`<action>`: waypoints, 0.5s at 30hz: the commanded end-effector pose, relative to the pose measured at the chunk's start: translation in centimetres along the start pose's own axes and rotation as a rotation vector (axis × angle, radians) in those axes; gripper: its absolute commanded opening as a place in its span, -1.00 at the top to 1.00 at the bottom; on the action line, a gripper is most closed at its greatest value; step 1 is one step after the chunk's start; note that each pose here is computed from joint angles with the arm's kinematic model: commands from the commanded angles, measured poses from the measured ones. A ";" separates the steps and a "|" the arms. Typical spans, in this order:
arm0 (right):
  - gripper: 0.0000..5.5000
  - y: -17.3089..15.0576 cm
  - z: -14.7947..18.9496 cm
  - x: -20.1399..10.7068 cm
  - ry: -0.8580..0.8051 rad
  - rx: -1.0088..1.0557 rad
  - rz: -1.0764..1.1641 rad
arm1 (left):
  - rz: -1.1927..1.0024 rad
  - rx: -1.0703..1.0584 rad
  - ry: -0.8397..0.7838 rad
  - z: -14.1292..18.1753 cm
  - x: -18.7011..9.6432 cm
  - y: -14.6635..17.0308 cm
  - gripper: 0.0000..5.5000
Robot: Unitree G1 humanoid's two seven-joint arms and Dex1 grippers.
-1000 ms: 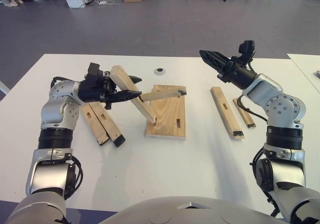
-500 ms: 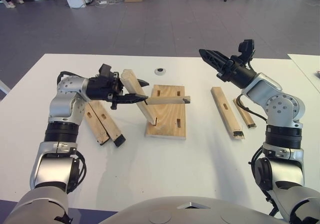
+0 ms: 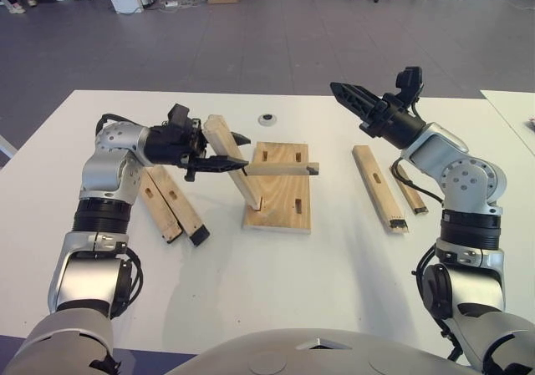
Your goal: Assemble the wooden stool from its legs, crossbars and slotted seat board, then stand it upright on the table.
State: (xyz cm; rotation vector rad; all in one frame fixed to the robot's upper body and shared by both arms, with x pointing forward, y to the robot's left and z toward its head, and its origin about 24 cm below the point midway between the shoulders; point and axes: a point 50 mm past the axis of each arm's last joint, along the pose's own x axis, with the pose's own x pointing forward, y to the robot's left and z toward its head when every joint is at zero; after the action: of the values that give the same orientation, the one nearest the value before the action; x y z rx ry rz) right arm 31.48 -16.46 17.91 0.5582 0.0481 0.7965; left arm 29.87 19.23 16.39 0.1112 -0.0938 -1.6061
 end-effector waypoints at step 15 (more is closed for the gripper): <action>-0.16 0.4 0.0 0.1 -0.002 0.006 0.003 | 0.011 -0.094 0.173 -4.7 0.4 -1.5 0.25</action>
State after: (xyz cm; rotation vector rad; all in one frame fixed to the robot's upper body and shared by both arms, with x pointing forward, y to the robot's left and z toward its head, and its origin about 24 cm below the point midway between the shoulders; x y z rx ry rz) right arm 31.38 -16.25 17.84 0.5698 0.0469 0.7949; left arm 29.53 18.75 14.35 0.1640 -0.0561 -1.6054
